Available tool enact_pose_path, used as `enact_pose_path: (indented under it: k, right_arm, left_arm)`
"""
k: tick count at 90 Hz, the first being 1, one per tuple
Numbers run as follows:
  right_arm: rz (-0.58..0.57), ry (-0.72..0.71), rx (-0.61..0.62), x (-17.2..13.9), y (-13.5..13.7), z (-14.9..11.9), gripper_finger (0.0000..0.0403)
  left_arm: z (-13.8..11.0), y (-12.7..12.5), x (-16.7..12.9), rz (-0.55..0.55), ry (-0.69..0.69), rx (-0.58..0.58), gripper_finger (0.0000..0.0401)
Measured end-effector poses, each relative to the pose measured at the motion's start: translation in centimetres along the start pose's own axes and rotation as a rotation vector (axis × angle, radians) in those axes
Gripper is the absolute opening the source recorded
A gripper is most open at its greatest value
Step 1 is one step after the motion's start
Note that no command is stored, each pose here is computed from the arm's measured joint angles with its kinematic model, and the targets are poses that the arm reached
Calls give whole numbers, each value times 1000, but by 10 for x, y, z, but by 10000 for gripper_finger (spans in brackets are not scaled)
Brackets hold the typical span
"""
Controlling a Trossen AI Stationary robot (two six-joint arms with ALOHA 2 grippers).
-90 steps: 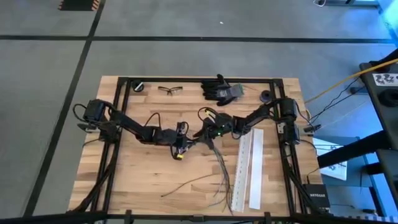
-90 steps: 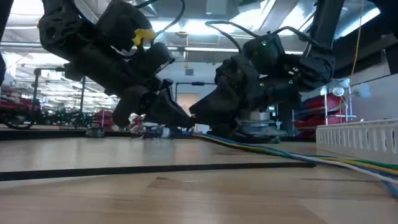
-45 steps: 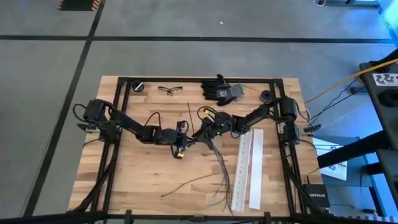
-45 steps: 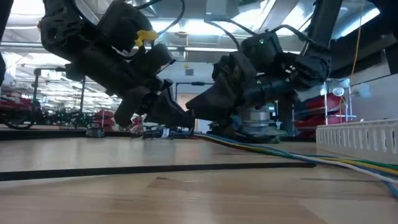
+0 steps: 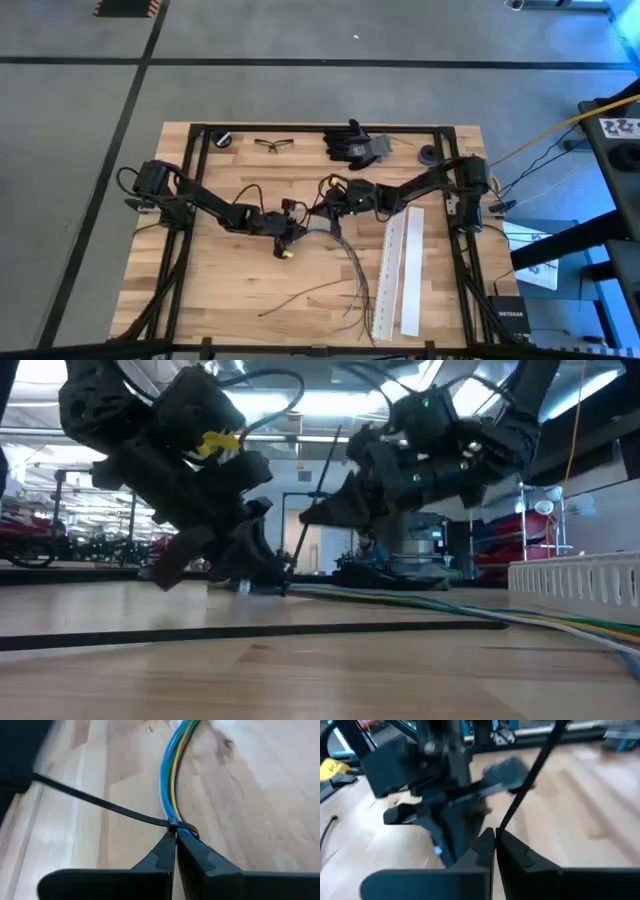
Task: Ziptie cables
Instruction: Wrap the top zip tie on the cables
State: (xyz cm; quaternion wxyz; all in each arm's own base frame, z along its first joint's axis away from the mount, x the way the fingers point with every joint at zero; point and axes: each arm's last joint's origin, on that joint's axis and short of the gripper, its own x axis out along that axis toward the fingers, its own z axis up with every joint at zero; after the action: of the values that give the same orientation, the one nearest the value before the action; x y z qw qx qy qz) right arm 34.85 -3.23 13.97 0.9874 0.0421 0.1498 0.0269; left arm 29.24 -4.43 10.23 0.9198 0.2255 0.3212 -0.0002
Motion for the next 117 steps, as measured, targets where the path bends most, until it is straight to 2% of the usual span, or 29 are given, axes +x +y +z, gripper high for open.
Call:
enact_pose_path:
  k: [13, 30, 43, 61, 81, 94, 109, 117]
  right_arm:
    - [-52, 42, -60, -18, -7, 18, 0]
    - [-175, 66, -126, -51, -17, 49, 0]
    - [-199, 77, -94, -70, -17, 61, 0]
    - [-202, 141, -39, -83, -12, 64, 3]
    - [-204, 141, -23, -98, -8, 72, 59]
    - [-218, 142, -28, -111, -5, 78, 104]
    - [-198, 162, -16, -121, -2, 81, 130]
    - [-150, 178, 31, -121, 0, 79, 131]
  left_arm:
    - [-1, -4, -1, -8, 20, 29, 0]
    - [-5, -13, 1, -25, 51, 74, 0]
    - [-6, -12, 2, -24, 45, 43, 0]
    - [-5, -6, 2, -23, 51, 42, 2]
    - [4, 0, 0, -32, 139, -39, 60]
    - [15, 11, -21, -50, 215, -76, 100]
    - [26, 26, -49, -22, 179, -249, 121]
    - [25, 28, -61, -71, 159, -333, 123]
